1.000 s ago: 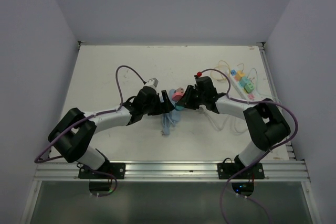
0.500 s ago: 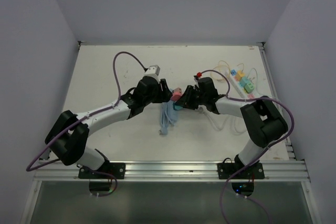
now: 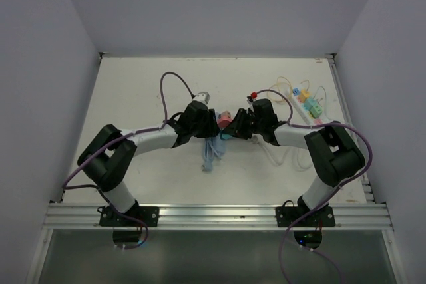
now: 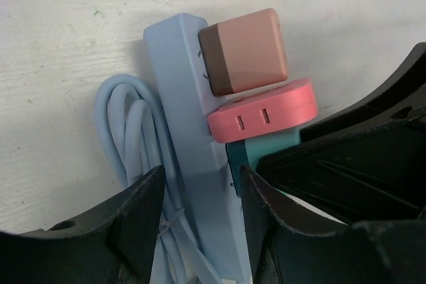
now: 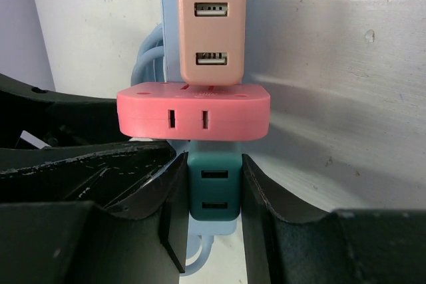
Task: Pull the plug off the socket
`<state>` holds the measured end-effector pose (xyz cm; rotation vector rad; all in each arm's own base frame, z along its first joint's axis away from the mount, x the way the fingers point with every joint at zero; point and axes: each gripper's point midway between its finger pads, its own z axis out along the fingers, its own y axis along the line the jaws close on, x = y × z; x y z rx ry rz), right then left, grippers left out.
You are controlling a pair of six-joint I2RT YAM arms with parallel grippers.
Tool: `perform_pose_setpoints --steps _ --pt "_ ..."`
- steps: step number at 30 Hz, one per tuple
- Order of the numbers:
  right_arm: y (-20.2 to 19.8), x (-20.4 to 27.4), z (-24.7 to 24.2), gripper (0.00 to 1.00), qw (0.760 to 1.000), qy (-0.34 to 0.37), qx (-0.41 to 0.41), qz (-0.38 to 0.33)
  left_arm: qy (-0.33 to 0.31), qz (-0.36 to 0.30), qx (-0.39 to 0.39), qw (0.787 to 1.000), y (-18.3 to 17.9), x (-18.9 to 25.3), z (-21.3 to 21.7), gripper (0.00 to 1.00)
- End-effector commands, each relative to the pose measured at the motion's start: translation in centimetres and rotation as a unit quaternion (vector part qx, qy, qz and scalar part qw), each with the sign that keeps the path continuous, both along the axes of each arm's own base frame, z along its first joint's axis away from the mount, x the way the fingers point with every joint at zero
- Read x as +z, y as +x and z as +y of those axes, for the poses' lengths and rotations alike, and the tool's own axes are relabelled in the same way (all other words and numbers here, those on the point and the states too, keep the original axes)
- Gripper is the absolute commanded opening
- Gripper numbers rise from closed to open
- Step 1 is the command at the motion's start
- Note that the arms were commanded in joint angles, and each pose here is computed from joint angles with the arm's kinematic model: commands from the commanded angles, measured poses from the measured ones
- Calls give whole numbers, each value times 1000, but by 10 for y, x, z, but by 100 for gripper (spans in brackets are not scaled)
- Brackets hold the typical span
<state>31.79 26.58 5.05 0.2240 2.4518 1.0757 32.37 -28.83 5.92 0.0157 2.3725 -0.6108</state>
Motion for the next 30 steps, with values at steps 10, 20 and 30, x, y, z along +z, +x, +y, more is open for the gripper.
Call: perform_pose_setpoints --steps 10,20,30 --pt "-17 -38 -21 0 998 -33 -15 53 -53 42 -35 997 -10 -17 -25 50" --pt "-17 -30 -16 0 999 -12 -8 50 -28 72 -17 997 -16 -42 -18 43" --pt "-23 -12 -15 0 999 -2 -3 50 63 52 66 994 -10 -45 31 0"
